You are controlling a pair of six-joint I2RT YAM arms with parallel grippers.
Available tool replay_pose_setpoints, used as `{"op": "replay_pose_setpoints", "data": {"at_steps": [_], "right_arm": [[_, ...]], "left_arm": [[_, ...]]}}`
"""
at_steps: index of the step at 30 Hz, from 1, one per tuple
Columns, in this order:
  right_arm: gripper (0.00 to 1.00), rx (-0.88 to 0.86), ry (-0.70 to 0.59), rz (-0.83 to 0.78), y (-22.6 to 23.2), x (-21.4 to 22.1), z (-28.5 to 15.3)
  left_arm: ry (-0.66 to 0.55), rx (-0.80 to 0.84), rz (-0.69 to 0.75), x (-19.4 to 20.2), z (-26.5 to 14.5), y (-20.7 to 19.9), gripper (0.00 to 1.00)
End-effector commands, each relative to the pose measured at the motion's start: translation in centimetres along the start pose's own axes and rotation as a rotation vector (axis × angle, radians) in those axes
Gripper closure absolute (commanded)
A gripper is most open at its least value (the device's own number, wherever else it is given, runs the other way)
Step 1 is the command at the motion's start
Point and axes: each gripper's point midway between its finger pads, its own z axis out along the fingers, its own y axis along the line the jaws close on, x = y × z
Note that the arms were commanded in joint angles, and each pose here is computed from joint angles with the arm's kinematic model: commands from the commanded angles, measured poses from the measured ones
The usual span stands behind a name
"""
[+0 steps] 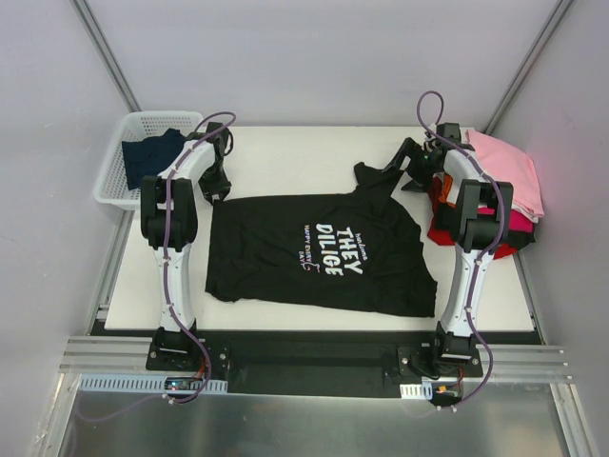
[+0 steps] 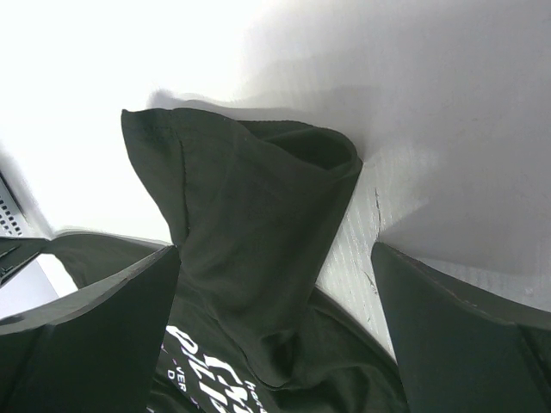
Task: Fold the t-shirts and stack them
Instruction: Grap the side of the flattened tshirt furthest away from the robot with both arms
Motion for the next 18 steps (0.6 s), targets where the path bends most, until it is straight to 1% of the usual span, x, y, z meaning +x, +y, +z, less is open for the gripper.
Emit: {"op": "replay_pose_setpoints", "data": {"at_steps": [1, 2, 5, 6, 7, 13, 18], "right_arm": [[0.01, 0.049, 0.034, 0.011, -1.4, 1.2, -0.1], [0.02, 0.049, 0.034, 0.017, -1.4, 1.2, -0.1], [0.01, 0.047, 0.03, 0.017, -1.3, 1.0, 0.0], [0.02, 0.049, 0.031, 0.02, -1.4, 1.0, 0.0], [0.02, 0.05, 0.032, 0.02, -1.4, 1.0, 0.1], [0.01, 0.057, 0.015, 0.015, -1.4, 0.4, 0.2], [0.02, 0.059, -0.018, 0.024, -1.5, -1.1, 0.2]], "left_arm": [[0.018, 0.009, -0.011, 0.2, -0.8, 0.1, 0.7], [0.016, 0.005, -0.011, 0.1, -0.7, 0.2, 0.71], [0.011, -0.004, -0.002, 0.1, -0.7, 0.4, 0.79], [0.012, -0.008, -0.001, 0.1, -0.6, 0.5, 0.93], [0.01, -0.011, -0.001, 0.1, -0.7, 0.6, 0.99], [-0.003, -0.007, 0.003, -0.2, -1.1, 0.6, 1.0], [-0.055, 0.019, -0.003, -1.4, -3.1, 0.4, 1.0]]}}
